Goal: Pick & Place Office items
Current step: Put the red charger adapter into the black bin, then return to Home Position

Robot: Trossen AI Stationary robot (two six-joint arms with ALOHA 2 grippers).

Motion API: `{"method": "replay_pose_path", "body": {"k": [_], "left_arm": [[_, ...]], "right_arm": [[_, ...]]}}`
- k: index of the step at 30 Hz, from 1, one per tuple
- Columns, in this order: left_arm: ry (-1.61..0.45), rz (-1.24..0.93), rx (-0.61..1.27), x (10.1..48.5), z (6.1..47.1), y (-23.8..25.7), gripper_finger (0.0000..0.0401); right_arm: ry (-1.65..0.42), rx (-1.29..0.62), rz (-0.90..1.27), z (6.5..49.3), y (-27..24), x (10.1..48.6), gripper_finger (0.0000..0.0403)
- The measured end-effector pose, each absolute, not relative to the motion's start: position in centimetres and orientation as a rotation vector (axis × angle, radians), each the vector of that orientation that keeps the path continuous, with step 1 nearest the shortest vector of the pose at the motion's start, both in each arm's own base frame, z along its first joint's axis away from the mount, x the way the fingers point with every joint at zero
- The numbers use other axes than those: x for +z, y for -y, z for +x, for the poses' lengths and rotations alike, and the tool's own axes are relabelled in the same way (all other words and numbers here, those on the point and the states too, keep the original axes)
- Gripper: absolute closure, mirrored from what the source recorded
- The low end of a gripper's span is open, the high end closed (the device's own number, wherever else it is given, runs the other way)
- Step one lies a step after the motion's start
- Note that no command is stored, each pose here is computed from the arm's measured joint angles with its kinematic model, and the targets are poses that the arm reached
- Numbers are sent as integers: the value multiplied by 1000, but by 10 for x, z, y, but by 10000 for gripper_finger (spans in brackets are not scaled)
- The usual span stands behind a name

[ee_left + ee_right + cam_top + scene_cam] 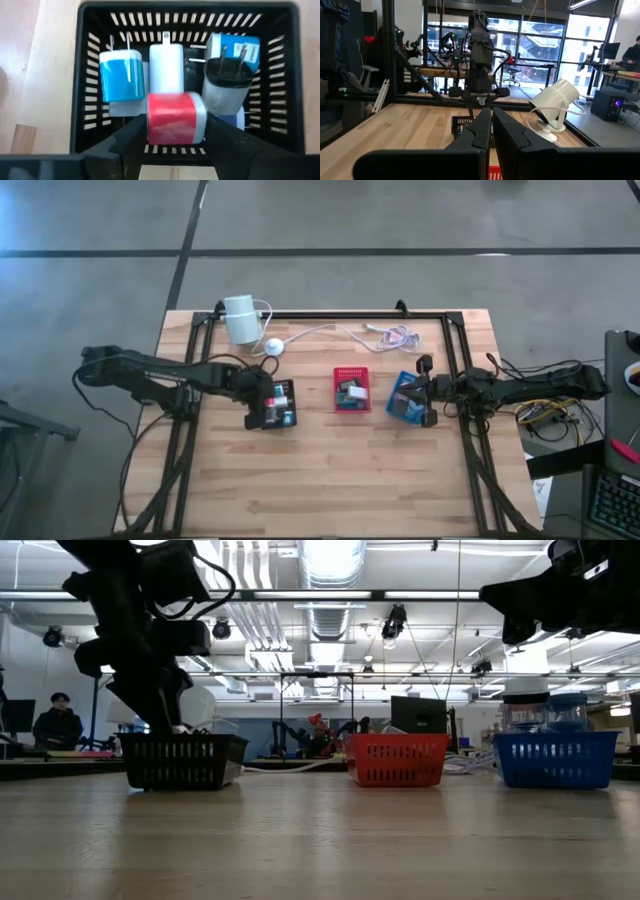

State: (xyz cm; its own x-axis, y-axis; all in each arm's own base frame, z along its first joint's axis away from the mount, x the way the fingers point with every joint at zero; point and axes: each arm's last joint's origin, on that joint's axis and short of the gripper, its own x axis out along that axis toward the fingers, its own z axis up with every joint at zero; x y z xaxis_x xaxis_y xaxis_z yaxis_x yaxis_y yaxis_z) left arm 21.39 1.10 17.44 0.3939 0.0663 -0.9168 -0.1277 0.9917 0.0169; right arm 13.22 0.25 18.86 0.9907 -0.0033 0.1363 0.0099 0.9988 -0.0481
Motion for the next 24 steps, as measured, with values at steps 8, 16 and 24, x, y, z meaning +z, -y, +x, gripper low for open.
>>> {"method": "replay_pose_path", "body": {"k": [8,16,24], "left_arm": [[-1135,-60,123,181,216,-11,179],[-1080,-57,119,216,209,-11,179],[-805,-10,71,263,173,-5,241]], "right_arm": [[137,-7,-49,132,-3,189,390],[135,-6,-38,132,-3,188,390],[126,-4,-16,132,-3,188,390]]}}
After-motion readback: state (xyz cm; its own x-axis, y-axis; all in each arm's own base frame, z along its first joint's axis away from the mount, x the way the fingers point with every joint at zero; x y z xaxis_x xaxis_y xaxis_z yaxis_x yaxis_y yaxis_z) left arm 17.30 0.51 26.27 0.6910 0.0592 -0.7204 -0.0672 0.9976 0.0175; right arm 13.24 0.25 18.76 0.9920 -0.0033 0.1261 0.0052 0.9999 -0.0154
